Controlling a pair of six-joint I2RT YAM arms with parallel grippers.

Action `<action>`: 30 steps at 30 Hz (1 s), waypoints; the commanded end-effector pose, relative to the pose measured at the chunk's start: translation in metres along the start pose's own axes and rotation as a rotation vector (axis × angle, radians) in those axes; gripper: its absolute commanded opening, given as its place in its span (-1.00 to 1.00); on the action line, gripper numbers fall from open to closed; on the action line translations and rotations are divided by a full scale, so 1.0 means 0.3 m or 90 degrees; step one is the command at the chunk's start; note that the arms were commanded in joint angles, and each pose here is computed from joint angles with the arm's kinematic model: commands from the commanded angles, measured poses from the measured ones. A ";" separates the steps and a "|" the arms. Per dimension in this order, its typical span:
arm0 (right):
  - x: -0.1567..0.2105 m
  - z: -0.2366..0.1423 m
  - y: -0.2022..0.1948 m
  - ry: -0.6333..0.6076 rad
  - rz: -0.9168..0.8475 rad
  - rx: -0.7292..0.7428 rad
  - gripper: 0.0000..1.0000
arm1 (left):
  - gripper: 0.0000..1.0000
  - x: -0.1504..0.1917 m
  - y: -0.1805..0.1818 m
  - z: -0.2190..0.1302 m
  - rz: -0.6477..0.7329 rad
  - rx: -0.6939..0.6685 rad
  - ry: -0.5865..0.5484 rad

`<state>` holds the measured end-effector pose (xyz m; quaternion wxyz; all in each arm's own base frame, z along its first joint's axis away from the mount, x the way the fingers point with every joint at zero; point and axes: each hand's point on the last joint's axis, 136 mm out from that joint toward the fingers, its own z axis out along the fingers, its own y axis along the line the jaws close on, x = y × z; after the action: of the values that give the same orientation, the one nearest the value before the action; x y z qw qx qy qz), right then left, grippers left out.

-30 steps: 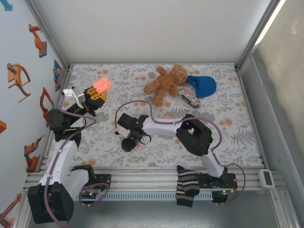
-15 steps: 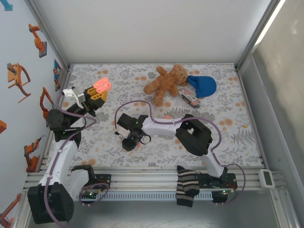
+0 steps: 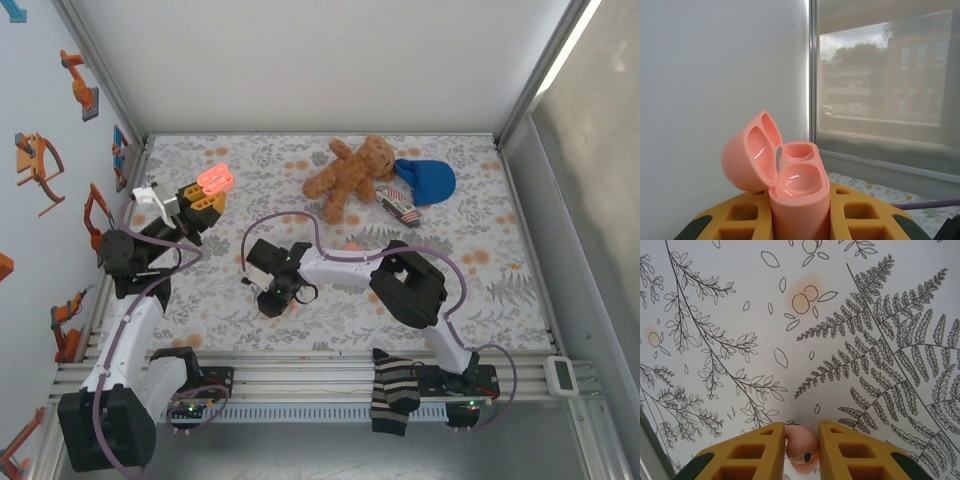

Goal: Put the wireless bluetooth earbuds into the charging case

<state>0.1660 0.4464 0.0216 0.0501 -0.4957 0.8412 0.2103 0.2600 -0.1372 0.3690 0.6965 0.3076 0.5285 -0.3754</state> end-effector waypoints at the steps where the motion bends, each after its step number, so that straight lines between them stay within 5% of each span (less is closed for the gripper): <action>1: -0.006 -0.042 0.019 -0.013 -0.010 0.004 -0.55 | -1.00 -0.028 -0.016 -0.005 0.031 0.005 -0.010; 18: -0.037 -0.175 -0.001 -0.079 -0.030 0.048 -0.62 | -1.00 -0.019 -0.012 -0.004 0.026 0.003 -0.005; 30: -0.111 -0.576 -0.035 -0.250 -0.083 0.158 -0.62 | -1.00 0.032 -0.080 0.011 -0.040 0.024 0.010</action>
<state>0.2013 0.4104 0.1555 0.2320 -0.4868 0.8151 0.2118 0.2518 -0.1483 0.3607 0.6773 0.3032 0.5381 -0.3996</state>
